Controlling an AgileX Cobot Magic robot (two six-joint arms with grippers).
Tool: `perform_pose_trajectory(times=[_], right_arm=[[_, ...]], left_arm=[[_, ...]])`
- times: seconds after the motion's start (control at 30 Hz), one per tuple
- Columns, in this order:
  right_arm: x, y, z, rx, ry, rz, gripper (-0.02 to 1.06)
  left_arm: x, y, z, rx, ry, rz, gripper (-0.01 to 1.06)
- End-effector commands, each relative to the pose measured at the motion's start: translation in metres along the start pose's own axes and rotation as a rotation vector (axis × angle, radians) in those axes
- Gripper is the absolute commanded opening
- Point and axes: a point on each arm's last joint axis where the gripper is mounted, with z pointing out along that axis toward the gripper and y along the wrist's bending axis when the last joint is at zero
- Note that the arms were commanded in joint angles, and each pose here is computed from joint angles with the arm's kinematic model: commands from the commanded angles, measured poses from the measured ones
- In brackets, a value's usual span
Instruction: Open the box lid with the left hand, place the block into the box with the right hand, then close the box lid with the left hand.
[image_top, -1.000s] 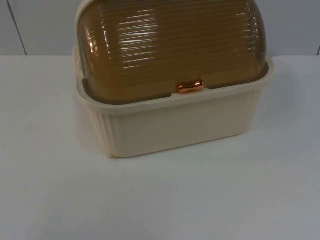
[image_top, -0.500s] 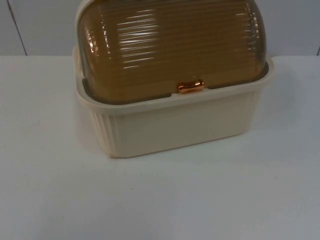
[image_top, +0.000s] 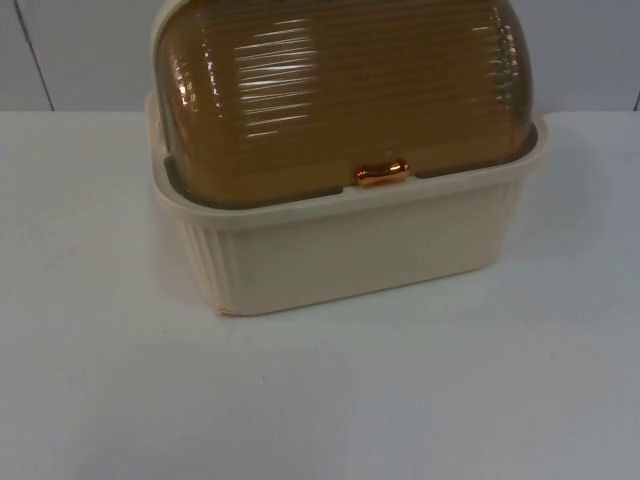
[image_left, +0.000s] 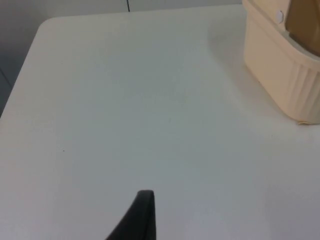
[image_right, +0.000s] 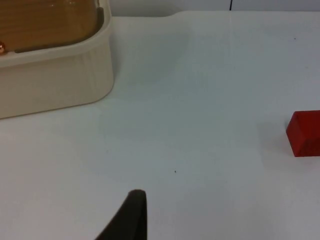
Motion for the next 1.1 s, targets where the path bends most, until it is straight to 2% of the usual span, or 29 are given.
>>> perform_pose_trajectory(times=[0.0, 0.07, 0.1, 0.2, 0.3, 0.33, 0.43, 0.5, 0.63, 0.83, 1.07], right_arm=[[-0.011, 0.000, 0.000, -0.004, -0.012, -0.006, 1.05], [-0.029, 0.000, -0.002, -0.003, -0.050, -0.006, 1.05], [-0.029, 0.000, -0.002, -0.003, -0.050, -0.006, 1.05], [-0.063, -0.001, 0.000, 0.004, -0.099, -0.008, 1.05], [-0.098, -0.003, 0.010, 0.020, -0.120, 0.004, 1.05], [-0.098, -0.003, 0.010, 0.020, -0.120, 0.004, 1.05], [-0.133, -0.005, 0.023, 0.040, -0.188, 0.024, 1.05], [-0.143, -0.006, 0.029, 0.048, -0.190, 0.032, 1.05], [-0.183, -0.007, 0.055, 0.067, -0.143, 0.017, 1.05], [-0.211, -0.009, 0.072, 0.082, -0.128, 0.000, 1.05], [-0.218, -0.013, 0.081, 0.133, -0.114, -0.043, 1.05]], left_arm=[[-0.008, 0.001, 0.001, -0.007, -0.012, 0.000, 1.01], [-0.027, 0.001, 0.002, -0.007, -0.037, -0.006, 1.01], [-0.027, 0.001, 0.002, -0.007, -0.037, -0.006, 1.01], [-0.064, 0.002, 0.007, -0.005, -0.116, -0.043, 1.01], [-0.100, 0.003, 0.018, -0.007, -0.134, -0.042, 1.01], [-0.100, 0.003, 0.018, -0.007, -0.134, -0.042, 1.01], [-0.133, 0.004, 0.035, -0.016, -0.179, -0.030, 1.01], [-0.144, 0.004, 0.042, -0.016, -0.190, -0.029, 1.01], [-0.180, 0.004, 0.069, -0.016, -0.229, -0.024, 1.01], [-0.201, 0.005, 0.100, -0.015, -0.202, -0.021, 1.01], [-0.206, 0.004, 0.124, -0.010, -0.174, -0.018, 1.01]])
